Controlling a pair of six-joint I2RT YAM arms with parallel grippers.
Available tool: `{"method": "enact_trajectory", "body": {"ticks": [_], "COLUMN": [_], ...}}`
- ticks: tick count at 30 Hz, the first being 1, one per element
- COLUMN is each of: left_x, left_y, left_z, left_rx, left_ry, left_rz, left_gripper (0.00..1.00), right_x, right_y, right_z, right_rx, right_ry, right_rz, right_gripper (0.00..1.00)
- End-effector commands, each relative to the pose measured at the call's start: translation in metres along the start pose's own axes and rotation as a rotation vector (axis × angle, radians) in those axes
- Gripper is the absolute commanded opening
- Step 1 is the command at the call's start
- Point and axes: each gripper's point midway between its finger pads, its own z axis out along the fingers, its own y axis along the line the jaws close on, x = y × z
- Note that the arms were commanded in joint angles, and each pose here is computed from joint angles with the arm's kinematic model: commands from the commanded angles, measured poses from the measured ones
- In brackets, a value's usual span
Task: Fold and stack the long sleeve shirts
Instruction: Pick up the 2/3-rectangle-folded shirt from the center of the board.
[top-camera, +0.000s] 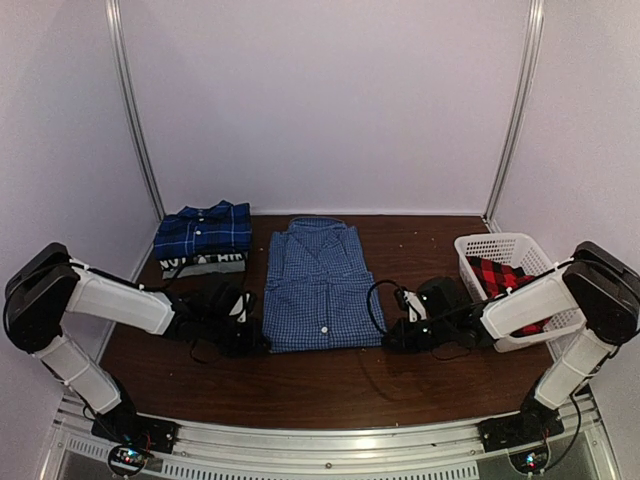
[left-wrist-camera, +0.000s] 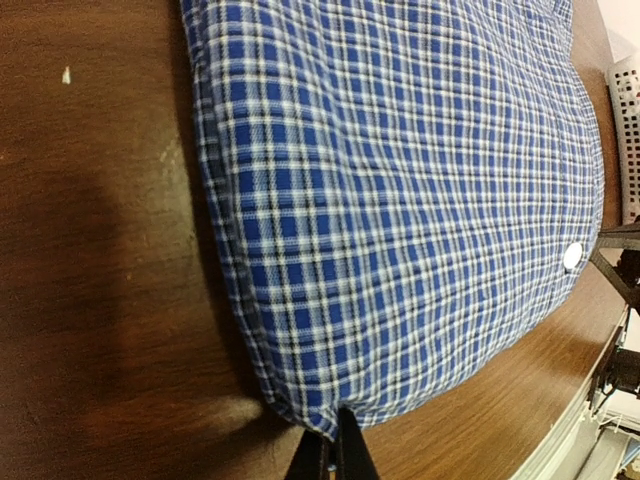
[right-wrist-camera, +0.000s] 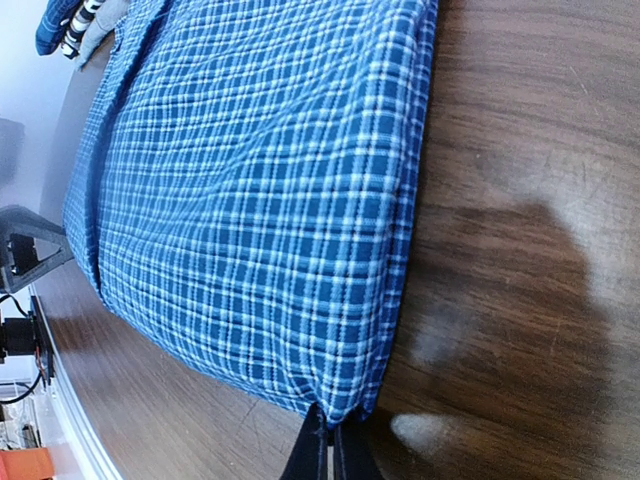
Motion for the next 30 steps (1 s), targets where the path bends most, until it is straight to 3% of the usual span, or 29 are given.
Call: {"method": "enact_trajectory", "body": {"ticks": [1, 14, 22, 30], "left_x": [-0.01, 0.044, 0.071, 0.046], "left_y": [-0.01, 0.002, -0.016, -0.055], "left_z": [-0.008, -0.035, -0.064, -0.098], "left_rx": [0.02, -0.014, 0.023, 0.059], "left_ry": [-0.03, 0.01, -0.015, -0.082], "left_rz": [0.025, 0.033, 0.068, 0.137], "left_gripper": [0.0, 0.0, 0.0, 0.0], "right_x": [-0.002, 0.045, 0.07, 0.048], "right_y": [0.002, 0.016, 0.042, 0.072], "right_z": [-0.004, -0.037, -0.066, -0.087], "right_rx": [0.013, -0.013, -0.062, -0.059], "right_ry": [-0.006, -0.01, -0.035, -0.072], "right_rz": [-0.008, -0.013, -0.033, -0.058], "right_gripper": [0.0, 0.0, 0.0, 0.0]}}
